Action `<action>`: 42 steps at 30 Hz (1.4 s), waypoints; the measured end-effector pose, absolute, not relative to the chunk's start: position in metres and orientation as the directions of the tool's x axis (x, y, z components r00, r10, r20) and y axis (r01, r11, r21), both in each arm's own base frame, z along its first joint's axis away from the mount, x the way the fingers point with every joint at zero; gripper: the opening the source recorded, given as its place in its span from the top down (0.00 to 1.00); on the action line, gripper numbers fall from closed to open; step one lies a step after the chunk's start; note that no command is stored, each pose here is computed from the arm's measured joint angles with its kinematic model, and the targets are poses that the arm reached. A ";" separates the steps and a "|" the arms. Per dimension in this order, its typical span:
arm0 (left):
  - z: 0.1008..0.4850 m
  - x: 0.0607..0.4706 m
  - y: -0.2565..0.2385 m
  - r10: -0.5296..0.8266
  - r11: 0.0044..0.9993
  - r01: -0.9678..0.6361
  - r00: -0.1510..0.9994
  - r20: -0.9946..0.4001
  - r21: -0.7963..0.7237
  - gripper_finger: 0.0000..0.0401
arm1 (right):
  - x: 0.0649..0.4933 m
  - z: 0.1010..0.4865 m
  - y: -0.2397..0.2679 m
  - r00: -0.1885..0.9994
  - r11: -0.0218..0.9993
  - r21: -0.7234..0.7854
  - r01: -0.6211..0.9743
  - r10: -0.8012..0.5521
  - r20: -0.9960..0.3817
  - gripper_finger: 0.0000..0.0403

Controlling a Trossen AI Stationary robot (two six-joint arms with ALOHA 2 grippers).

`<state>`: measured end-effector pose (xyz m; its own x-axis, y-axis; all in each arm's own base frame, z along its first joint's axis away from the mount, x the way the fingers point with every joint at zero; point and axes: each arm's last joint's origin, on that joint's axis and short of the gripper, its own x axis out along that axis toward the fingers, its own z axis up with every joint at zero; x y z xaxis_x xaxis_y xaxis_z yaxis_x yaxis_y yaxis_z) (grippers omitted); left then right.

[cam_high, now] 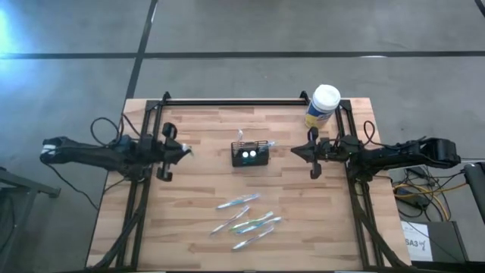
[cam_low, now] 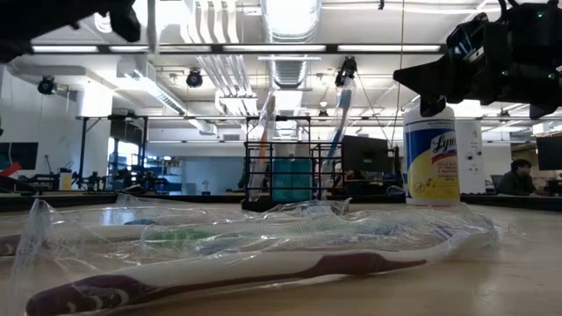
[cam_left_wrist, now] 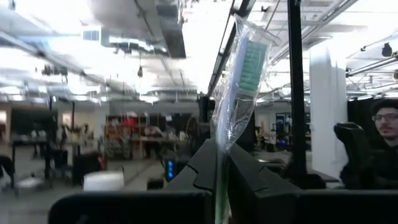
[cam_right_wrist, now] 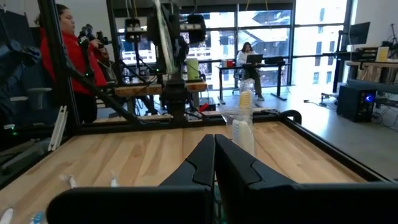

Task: Pick & Place toothbrushing station
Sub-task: Put the top green toothbrush in the wire organizer

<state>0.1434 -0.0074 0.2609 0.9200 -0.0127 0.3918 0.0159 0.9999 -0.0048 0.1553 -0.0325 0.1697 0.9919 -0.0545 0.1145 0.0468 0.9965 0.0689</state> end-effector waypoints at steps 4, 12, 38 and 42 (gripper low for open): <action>0.275 0.165 -0.009 -0.012 0.998 -0.015 0.901 0.434 0.058 0.96 | 0.155 0.170 -0.033 0.992 0.997 0.059 0.048 -0.054 0.115 0.98; 0.275 0.218 -0.010 -0.066 0.992 0.017 0.918 0.391 0.127 0.96 | 0.155 0.170 -0.033 0.992 0.997 0.053 0.049 -0.054 0.114 0.98; 0.212 0.283 0.040 -0.037 0.998 0.050 0.951 0.308 -0.035 0.96 | 0.155 0.169 -0.033 0.992 0.998 0.046 0.051 -0.056 0.111 0.98; 0.205 0.283 0.044 -0.001 0.999 0.012 0.957 0.291 -0.035 0.96 | 0.155 0.169 -0.033 0.992 0.998 0.046 0.051 -0.055 0.111 0.98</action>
<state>0.2827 0.0435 0.2055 0.9567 -0.0012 0.2911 0.0117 0.9993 -0.0346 0.1552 -0.0326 0.1693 0.9923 -0.0554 0.1110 0.0505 0.9977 0.0459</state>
